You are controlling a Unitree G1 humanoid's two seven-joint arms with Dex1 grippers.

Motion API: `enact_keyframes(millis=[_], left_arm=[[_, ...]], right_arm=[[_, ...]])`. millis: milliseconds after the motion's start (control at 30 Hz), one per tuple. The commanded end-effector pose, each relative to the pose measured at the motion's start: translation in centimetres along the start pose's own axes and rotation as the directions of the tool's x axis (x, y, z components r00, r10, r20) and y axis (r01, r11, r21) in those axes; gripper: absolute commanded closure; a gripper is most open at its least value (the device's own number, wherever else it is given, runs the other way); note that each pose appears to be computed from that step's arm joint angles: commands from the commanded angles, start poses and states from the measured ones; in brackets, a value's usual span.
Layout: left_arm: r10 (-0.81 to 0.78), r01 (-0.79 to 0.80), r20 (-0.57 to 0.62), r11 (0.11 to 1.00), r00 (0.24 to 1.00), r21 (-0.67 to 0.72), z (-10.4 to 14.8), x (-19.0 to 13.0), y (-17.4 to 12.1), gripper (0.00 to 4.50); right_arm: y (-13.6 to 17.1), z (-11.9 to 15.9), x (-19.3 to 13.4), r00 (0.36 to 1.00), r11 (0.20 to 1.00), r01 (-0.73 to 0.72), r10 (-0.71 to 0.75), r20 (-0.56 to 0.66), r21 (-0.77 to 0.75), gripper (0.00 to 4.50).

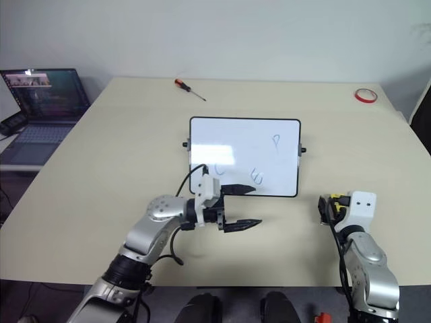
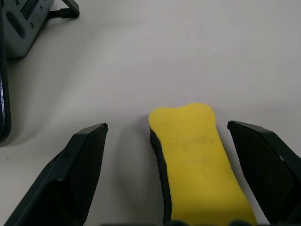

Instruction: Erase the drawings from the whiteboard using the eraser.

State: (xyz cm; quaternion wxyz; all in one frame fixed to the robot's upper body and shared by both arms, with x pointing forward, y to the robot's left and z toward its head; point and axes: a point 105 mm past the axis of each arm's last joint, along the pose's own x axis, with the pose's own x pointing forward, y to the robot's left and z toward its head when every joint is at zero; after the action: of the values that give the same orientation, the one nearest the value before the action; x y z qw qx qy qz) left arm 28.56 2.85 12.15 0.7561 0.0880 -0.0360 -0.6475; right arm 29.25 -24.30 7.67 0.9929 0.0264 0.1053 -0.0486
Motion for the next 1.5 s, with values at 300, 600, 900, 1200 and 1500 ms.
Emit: enact_keyframes(millis=[300,600,900,1200,1500], left_arm=[[-0.021,0.020,0.020,0.999,1.000,0.040,1.2,0.4,-0.2,0.00],[-0.014,0.013,0.021,0.999,1.000,0.048,1.3,0.4,0.1,0.00],[0.140,-0.153,0.091,0.975,0.986,0.160,3.9,0.4,2.7,0.00],[0.423,-0.423,0.054,0.874,0.905,0.238,2.8,-1.2,6.2,0.00],[0.527,-0.509,0.002,0.818,0.850,0.267,1.4,-2.5,7.3,0.00]], right_arm=[[0.1,1.1,0.3,0.999,1.000,-0.004,0.004,0.044,0.009,3.15],[-0.1,1.3,0.5,0.998,1.000,0.013,-0.014,0.054,0.007,3.38],[-1.5,5.3,0.0,0.964,0.995,0.097,-0.097,0.246,0.013,3.38],[0.0,9.0,0.9,0.917,0.994,0.087,-0.057,0.394,-0.060,3.38],[3.9,11.3,3.4,0.886,0.992,-0.033,0.086,0.455,-0.123,3.38]])
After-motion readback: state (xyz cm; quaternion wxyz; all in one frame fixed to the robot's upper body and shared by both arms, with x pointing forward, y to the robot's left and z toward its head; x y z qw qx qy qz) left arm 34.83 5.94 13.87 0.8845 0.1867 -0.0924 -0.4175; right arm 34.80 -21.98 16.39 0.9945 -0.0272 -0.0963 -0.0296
